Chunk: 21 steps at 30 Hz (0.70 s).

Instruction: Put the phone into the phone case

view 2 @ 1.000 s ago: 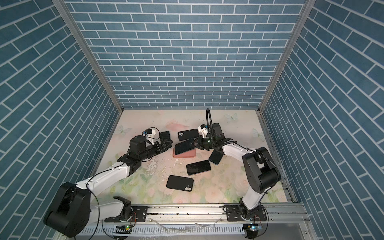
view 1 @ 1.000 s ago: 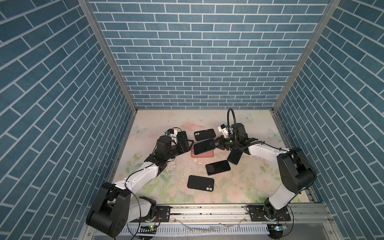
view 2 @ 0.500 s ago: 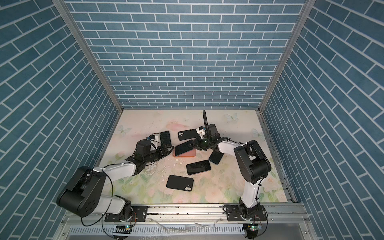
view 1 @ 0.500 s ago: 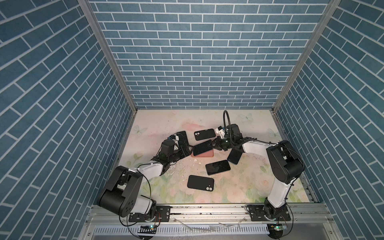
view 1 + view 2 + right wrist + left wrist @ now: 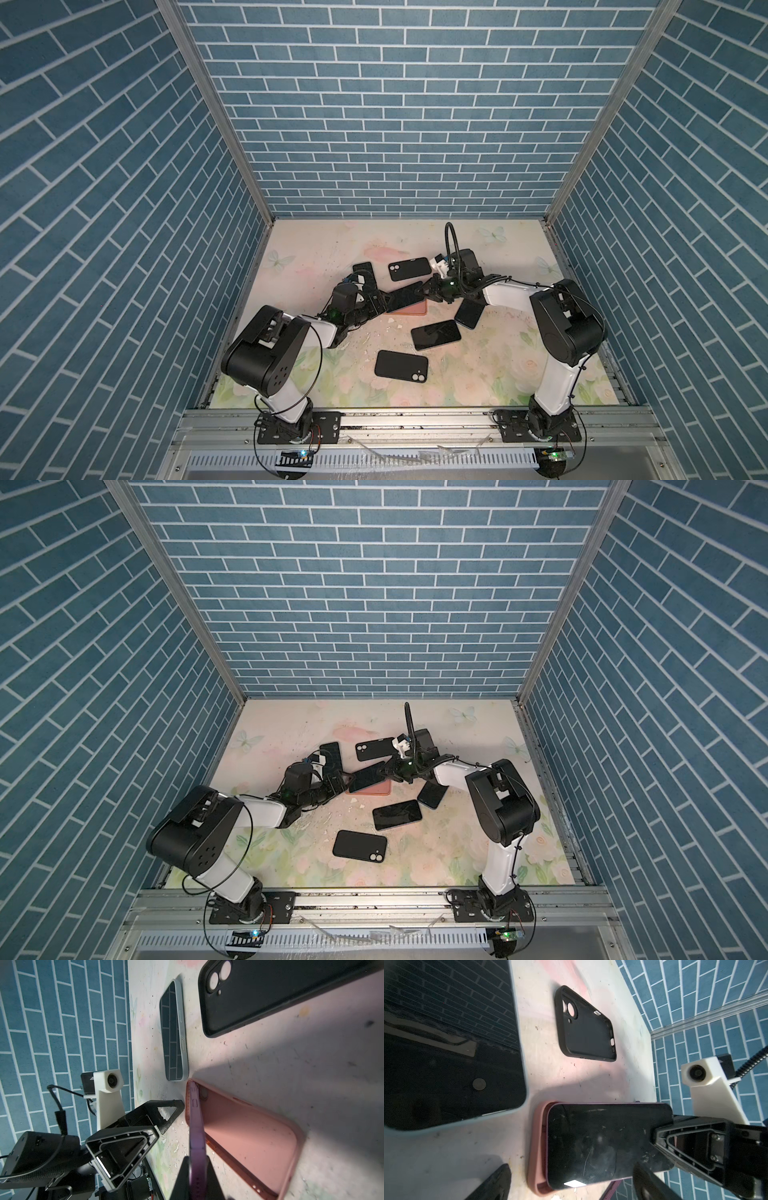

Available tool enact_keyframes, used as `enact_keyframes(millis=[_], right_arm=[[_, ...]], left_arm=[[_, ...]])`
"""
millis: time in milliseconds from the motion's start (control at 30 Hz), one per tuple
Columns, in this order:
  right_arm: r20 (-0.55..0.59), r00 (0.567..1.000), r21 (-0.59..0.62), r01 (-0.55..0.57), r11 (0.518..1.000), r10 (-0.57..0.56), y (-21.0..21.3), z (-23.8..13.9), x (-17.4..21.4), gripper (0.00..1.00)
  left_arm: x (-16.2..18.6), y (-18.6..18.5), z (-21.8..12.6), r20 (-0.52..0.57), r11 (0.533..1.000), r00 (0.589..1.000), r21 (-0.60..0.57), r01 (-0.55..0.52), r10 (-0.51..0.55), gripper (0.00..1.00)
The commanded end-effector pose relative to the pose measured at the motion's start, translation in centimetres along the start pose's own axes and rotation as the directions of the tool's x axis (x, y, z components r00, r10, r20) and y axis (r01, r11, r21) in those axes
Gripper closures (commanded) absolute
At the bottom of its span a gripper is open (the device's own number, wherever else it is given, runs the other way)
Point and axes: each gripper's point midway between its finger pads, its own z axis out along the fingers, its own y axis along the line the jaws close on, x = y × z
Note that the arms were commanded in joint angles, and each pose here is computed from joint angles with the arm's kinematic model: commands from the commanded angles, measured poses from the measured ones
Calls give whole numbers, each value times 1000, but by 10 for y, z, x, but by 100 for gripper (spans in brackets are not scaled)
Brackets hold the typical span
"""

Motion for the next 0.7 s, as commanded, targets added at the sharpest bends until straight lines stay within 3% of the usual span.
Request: enact_keyframes(millis=[0, 333, 667], right_arm=[[-70, 997, 158, -18, 987, 30, -38, 10, 27, 100], [-134, 990, 233, -3, 972, 35, -63, 22, 48, 100], [-199, 979, 361, 33, 932, 42, -100, 20, 70, 91]], left_arm=[[6, -3, 5, -5, 1000, 1000, 26, 17, -17, 7], [14, -5, 9, -13, 1000, 1000, 21, 20, -20, 7], [19, -12, 15, -27, 999, 1000, 28, 17, -16, 7]])
